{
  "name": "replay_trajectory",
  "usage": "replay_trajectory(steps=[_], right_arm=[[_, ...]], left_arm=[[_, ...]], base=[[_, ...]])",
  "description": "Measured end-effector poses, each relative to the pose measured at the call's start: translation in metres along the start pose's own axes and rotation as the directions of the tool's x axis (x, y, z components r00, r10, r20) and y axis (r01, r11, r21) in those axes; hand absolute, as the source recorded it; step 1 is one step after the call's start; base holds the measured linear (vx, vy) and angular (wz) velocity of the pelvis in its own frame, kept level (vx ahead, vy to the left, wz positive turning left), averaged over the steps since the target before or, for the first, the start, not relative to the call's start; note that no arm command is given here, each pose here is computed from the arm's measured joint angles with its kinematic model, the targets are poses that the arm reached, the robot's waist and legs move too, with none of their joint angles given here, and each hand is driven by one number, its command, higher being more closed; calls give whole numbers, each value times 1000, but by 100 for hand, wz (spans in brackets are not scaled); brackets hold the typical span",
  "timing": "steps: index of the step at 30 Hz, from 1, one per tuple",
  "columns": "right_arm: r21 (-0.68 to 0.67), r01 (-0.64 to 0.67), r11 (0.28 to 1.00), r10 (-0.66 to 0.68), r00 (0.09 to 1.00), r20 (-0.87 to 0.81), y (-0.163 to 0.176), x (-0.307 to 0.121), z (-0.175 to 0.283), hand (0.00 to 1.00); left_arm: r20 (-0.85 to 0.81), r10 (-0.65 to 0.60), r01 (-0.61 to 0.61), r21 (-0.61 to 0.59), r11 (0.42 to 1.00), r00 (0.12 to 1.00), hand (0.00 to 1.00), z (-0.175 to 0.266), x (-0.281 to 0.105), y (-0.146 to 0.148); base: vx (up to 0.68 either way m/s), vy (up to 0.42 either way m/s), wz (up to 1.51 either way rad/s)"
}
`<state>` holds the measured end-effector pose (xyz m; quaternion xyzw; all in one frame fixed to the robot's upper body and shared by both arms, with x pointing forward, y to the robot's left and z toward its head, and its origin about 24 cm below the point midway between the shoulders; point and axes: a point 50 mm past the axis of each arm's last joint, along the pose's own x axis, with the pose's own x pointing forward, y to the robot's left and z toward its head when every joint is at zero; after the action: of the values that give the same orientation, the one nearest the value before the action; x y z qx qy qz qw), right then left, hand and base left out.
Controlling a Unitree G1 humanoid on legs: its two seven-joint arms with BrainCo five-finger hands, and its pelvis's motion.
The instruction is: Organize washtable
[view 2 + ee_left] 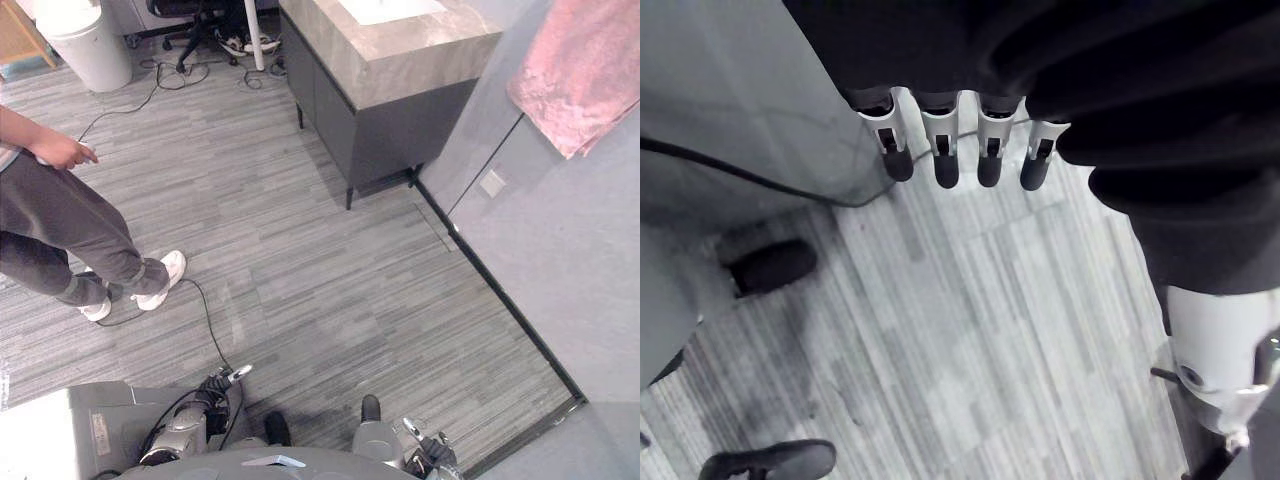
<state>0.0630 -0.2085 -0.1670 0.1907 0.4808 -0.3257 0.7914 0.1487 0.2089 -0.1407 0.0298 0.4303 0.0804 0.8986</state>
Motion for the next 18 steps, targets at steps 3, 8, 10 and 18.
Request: replay_trajectory(steps=[3,8,10,18], right_arm=[[-5,-1,1000,1,1000,5,-1,0,2,0],[-13,-9,1000,9,1000,10,0,1,3,0],[-21,-24,999,24,1000,14,3,1,5,0],[-112,-113,987,118,992,34,26,3,15,0]], left_arm=[[3,-2,2,6,1000,1000,0,0,0,0],[-53,0,1,13,1000,999,0,-13,-2,-1],[-69,7,-6,14,1000,998,0,-17,-2,-1],[-54,4,-5,-4,1000,999,0,-16,-3,-4]], base=[[6,-56,-4],[80,-37,5],[81,-9,7],[36,-7,0]])
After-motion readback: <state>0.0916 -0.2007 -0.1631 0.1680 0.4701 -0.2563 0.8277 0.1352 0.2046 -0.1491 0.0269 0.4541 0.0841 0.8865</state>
